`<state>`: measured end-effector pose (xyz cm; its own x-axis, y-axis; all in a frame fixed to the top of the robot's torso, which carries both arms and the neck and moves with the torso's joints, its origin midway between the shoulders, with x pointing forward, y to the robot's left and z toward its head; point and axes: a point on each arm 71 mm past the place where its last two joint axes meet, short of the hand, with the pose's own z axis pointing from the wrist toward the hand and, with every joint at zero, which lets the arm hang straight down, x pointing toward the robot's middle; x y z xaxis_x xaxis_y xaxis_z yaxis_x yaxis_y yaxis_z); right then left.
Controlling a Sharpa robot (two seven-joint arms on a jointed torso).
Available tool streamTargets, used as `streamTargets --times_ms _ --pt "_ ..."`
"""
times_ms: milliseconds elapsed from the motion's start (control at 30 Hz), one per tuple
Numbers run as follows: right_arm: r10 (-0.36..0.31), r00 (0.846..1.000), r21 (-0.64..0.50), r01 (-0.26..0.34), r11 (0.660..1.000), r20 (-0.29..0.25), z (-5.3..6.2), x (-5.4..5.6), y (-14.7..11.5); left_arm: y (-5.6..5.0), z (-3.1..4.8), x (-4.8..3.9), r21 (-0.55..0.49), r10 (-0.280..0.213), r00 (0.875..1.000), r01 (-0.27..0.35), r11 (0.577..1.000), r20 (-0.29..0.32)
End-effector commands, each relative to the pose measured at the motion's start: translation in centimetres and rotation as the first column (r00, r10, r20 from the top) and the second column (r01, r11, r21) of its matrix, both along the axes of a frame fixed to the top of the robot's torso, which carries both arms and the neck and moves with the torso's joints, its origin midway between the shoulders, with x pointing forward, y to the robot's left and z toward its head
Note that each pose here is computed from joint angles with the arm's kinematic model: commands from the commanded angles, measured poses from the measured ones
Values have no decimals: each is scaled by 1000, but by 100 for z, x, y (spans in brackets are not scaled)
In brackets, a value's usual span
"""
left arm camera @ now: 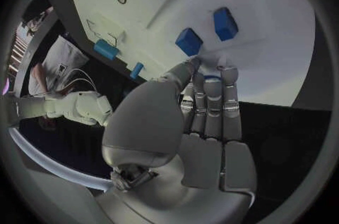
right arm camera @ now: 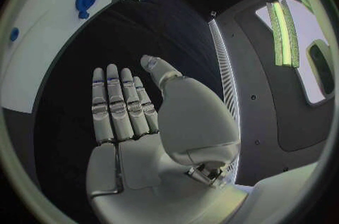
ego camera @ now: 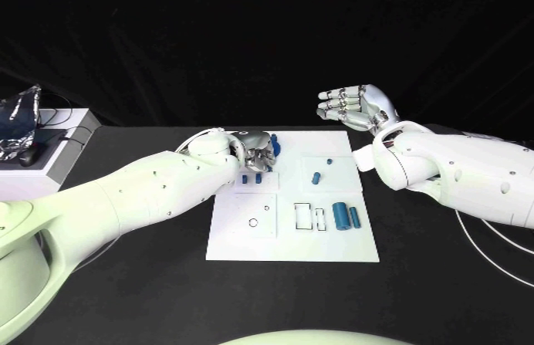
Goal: Assemble the parts on the task board
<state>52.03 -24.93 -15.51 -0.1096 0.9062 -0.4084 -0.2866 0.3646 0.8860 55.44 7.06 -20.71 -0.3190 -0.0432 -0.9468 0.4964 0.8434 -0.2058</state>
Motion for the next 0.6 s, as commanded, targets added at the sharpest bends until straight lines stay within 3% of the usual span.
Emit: streamTargets --times_ms 33,600 --pt "20 1000 -3 -20 1000 4 6 -6 18 -40 -14 -29 9 -43 999 43 999 2" --pt "19 1000 -3 -19 1000 5 10 -9 12 -9 -99 -11 72 -24 1000 24 997 -2"
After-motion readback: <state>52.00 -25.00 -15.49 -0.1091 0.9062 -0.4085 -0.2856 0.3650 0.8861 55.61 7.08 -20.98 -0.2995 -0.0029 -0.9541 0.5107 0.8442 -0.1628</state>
